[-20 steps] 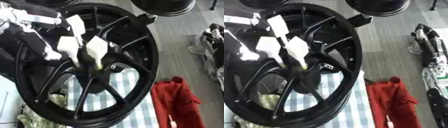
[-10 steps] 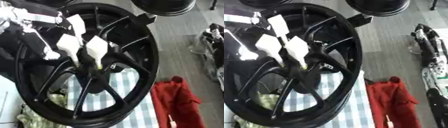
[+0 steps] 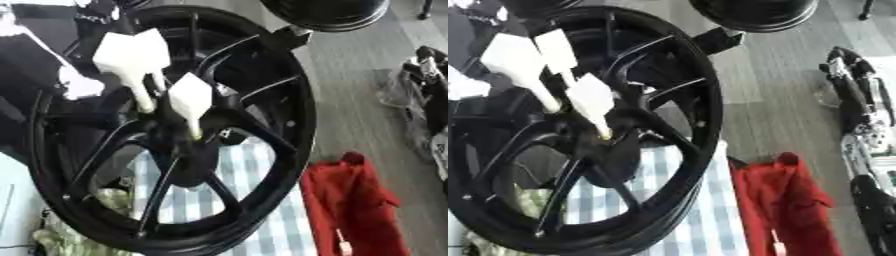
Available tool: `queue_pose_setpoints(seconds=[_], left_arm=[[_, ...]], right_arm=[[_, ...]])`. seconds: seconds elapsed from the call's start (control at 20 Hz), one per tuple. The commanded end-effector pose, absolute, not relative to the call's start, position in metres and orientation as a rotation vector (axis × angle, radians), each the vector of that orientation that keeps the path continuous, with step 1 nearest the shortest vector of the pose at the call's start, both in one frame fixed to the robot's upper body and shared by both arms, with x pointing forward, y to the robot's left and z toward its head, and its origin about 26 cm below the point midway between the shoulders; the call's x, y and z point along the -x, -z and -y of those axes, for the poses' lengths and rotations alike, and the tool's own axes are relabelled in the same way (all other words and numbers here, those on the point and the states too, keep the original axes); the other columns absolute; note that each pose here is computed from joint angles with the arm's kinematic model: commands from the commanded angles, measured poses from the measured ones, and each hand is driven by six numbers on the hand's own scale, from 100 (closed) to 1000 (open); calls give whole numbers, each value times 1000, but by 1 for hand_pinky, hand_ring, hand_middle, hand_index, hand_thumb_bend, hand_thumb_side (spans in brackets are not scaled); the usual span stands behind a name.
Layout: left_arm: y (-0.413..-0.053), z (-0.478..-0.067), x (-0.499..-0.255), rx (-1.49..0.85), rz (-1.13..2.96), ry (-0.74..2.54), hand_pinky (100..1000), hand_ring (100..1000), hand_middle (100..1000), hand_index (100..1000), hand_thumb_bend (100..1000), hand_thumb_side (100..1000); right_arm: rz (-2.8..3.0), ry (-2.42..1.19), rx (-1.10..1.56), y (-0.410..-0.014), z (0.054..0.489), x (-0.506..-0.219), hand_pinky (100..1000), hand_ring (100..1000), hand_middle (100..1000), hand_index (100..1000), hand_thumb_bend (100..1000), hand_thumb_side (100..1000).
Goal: Pull the pin out of the wheel hub.
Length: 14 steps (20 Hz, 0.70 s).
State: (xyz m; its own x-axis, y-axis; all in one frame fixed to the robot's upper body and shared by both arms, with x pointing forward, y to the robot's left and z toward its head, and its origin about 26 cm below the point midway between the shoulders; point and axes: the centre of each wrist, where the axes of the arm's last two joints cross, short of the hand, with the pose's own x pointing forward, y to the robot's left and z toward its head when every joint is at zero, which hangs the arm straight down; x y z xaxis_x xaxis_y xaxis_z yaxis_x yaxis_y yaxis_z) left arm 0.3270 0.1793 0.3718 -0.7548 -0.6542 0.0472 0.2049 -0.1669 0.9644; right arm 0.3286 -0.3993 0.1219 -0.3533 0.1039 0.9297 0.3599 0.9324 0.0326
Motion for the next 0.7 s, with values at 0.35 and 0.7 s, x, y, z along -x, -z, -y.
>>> queue_pose_setpoints(seconds=[0.35,0.7], left_arm=[[-413,-240,-275,-666,1803,1713,635,473,311,361,100,233],[-392,-326,-297,-845,1816,1173,638,475,312,367,100,262]], right_arm=[[1969,276,374,-138,408,-327,946,789,861,809,128,473],[2014,330,376,-147,411,-325,946,789,861,810,124,457]])
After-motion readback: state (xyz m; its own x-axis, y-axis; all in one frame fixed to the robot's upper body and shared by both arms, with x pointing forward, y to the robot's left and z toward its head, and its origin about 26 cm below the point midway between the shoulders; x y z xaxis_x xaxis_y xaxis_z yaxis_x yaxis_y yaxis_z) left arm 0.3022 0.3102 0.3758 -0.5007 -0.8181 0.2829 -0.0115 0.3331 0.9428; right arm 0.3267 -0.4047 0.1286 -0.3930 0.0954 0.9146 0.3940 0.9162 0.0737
